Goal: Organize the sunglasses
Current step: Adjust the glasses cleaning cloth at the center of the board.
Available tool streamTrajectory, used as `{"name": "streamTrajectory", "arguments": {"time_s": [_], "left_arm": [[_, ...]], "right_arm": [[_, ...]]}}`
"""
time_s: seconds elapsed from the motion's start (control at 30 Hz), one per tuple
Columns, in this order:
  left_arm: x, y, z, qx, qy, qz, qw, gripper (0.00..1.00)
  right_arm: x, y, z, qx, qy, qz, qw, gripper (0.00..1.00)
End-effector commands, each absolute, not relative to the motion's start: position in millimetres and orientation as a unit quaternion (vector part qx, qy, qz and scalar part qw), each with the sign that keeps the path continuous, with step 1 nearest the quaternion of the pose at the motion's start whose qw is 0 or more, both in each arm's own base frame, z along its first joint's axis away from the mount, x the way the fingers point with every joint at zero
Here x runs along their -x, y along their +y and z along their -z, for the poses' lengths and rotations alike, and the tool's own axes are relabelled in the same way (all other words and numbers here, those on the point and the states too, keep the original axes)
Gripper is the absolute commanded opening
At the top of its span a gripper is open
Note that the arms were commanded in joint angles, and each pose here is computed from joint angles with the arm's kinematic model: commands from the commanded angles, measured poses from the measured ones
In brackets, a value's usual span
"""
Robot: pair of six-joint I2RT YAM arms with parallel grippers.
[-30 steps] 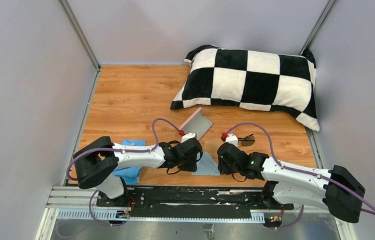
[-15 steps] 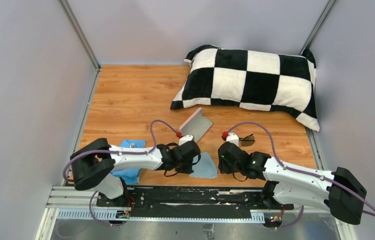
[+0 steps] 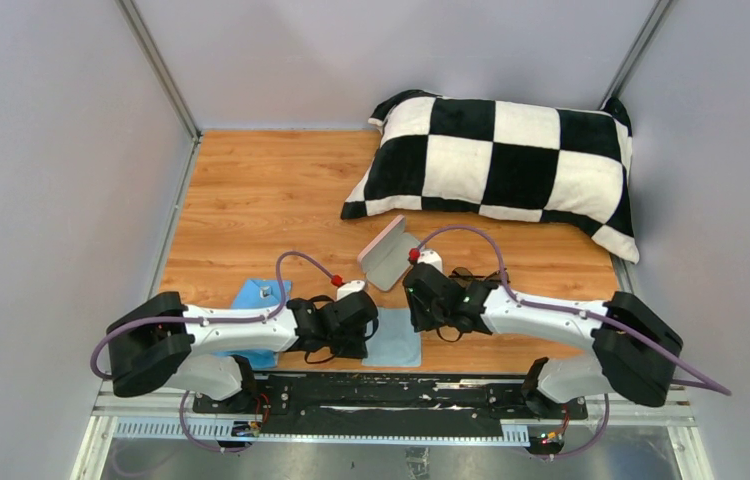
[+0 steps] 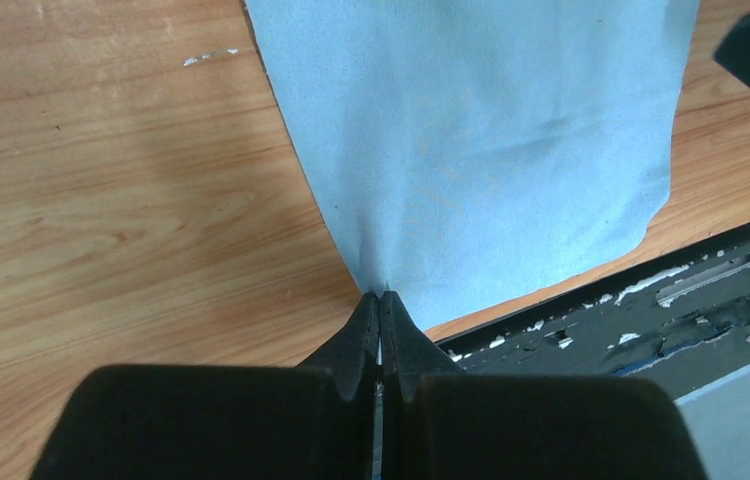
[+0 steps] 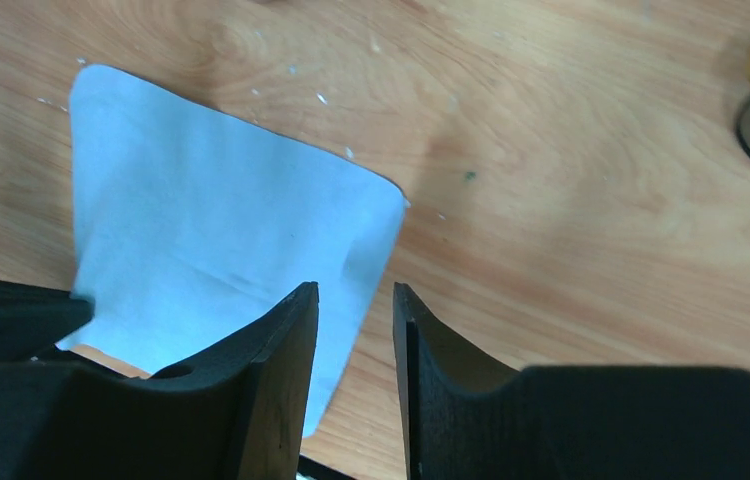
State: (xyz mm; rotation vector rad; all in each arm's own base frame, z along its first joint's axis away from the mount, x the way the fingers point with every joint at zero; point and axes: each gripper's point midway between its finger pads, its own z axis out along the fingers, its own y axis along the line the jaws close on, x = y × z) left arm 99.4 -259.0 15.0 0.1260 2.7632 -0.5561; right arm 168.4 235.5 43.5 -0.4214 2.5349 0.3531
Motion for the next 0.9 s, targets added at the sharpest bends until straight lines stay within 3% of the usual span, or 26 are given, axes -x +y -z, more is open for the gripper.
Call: {"name": "streamTrajectory", "arguments": {"time_s": [0.0, 0.2, 0.4, 0.53, 0.87], "left_arm": [[-92.9, -251.1, -11.4, -0.037, 0.969, 0.189, 0.152, 0.0], [-93.8, -249.7, -17.8, -0.037, 0.968, 0.193, 0.158, 0.03], [-95.4, -242.3, -14.1, -0.029, 0.97, 0.178, 0.164, 0.29], [-97.1, -244.5, -15.0, -0.031, 0.967, 0.187, 0.171, 0.31], [-121.6, -236.8, -53.3, -0.016, 0.95, 0.189, 0.248, 0.33]], "right_arm": [[-175.1, 254.4, -42.1, 0.169, 0.94, -0.145, 0.257, 0.38], [-177.9, 250.1, -25.0, 0.174, 0.946, -0.116, 0.248, 0.32], [-182.0, 227.0, -10.1, 0.166, 0.953, -0.068, 0.245, 0.18], [-186.1, 213.4, -5.2, 0.16, 0.955, -0.043, 0.245, 0.13], [-218.1, 199.9, -21.6, 0.156, 0.949, 0.006, 0.272, 0.16]]}}
